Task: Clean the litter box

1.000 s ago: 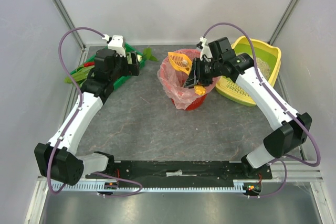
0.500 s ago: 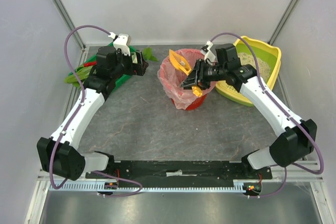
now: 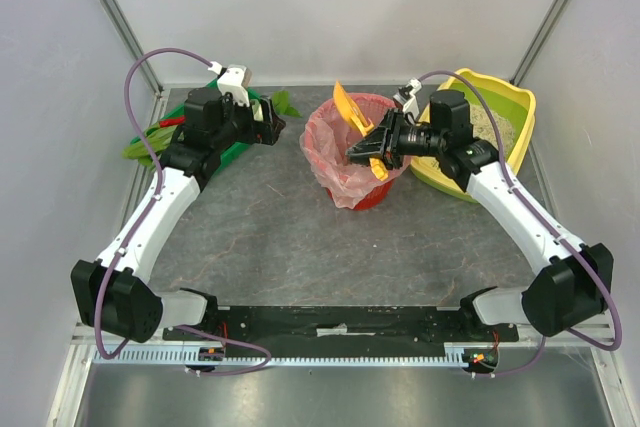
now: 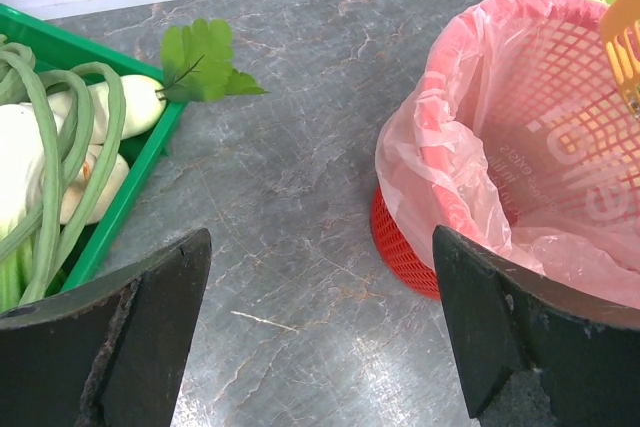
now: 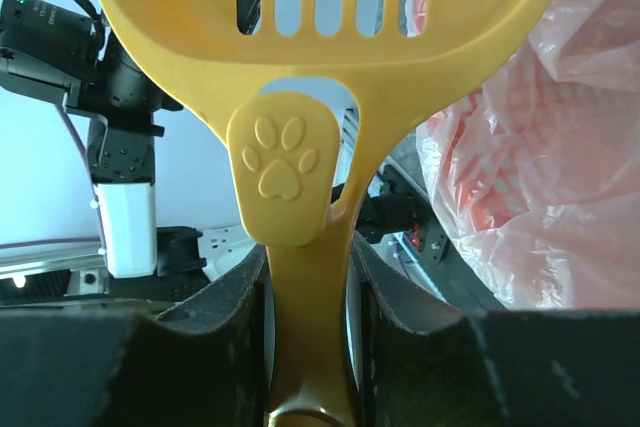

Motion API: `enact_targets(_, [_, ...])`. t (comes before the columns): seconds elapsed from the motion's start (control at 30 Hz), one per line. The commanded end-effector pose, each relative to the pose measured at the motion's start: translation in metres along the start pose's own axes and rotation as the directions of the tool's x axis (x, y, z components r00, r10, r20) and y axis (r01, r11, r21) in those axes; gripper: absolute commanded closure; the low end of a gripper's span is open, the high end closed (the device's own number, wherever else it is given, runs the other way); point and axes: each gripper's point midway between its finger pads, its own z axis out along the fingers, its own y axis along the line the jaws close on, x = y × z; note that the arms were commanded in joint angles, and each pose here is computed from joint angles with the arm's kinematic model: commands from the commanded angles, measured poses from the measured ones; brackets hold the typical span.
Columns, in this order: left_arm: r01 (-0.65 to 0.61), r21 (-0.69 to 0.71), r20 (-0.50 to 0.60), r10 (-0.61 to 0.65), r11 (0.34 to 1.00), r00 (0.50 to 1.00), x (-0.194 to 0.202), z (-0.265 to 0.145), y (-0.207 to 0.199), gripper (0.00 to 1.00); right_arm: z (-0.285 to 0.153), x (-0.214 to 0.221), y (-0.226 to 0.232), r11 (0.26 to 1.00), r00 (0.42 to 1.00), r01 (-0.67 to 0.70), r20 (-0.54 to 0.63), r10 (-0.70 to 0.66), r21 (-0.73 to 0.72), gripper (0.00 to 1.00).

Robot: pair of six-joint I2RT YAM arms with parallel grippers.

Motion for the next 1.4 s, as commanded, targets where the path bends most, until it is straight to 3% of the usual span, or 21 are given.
enact_targets(0.0, [0.007, -0.009, 0.082, -0.006, 1.000, 0.997, -0.029, -0.009, -0.002, 0.03, -0.007, 0.012, 0.021, 0.995, 0.998, -0.045, -0.045, 0.041, -0.091, 1.00])
enact_targets(0.3, [-0.004, -0.018, 0.089, 0.005, 1.000, 0.996, -0.031, -0.011, 0.000, 0.03, -0.014, 0.022, 0.034, 0.964, 0.982, -0.181, -0.084, 0.167, -0.193, 1.00])
enact_targets(0.4, [-0.004, -0.018, 0.091, 0.006, 1.000, 0.996, -0.030, -0.011, 0.000, 0.03, -0.020, 0.022, 0.047, 0.929, 0.970, -0.240, -0.101, 0.220, -0.281, 1.00])
enact_targets(0.43, [-0.004, -0.020, 0.091, 0.006, 1.000, 0.996, -0.030, -0.010, 0.001, 0.03, -0.024, 0.023, 0.055, 0.898, 0.947, -0.322, -0.128, 0.296, -0.301, 1.00])
enact_targets(0.5, [-0.005, -0.016, 0.093, 0.006, 1.000, 0.996, -0.030, -0.010, 0.000, 0.03, -0.028, 0.022, 0.059, 0.873, 0.945, -0.327, -0.125, 0.303, -0.362, 1.00])
enact_targets(0.73, [-0.009, -0.025, 0.087, 0.011, 1.000, 0.996, -0.026, -0.010, 0.002, 0.03, -0.024, 0.017, 0.063, 0.876, 0.940, -0.339, -0.148, 0.306, -0.342, 1.00])
enact_targets(0.87, [-0.011, -0.025, 0.091, 0.013, 1.000, 0.996, -0.028, -0.010, 0.002, 0.03, -0.037, 0.014, 0.075, 0.798, 0.925, -0.378, -0.150, 0.350, -0.469, 1.00])
enact_targets(0.97, [-0.011, -0.024, 0.091, 0.013, 1.000, 0.996, -0.028, -0.009, 0.002, 0.03, -0.042, 0.014, 0.069, 0.734, 0.876, -0.475, -0.176, 0.450, -0.485, 1.00])
enact_targets(1.37, [-0.020, -0.031, 0.089, 0.022, 0.999, 0.996, -0.024, -0.011, 0.003, 0.03, -0.043, 0.015, 0.065, 0.724, 0.864, -0.493, -0.179, 0.470, -0.482, 1.00])
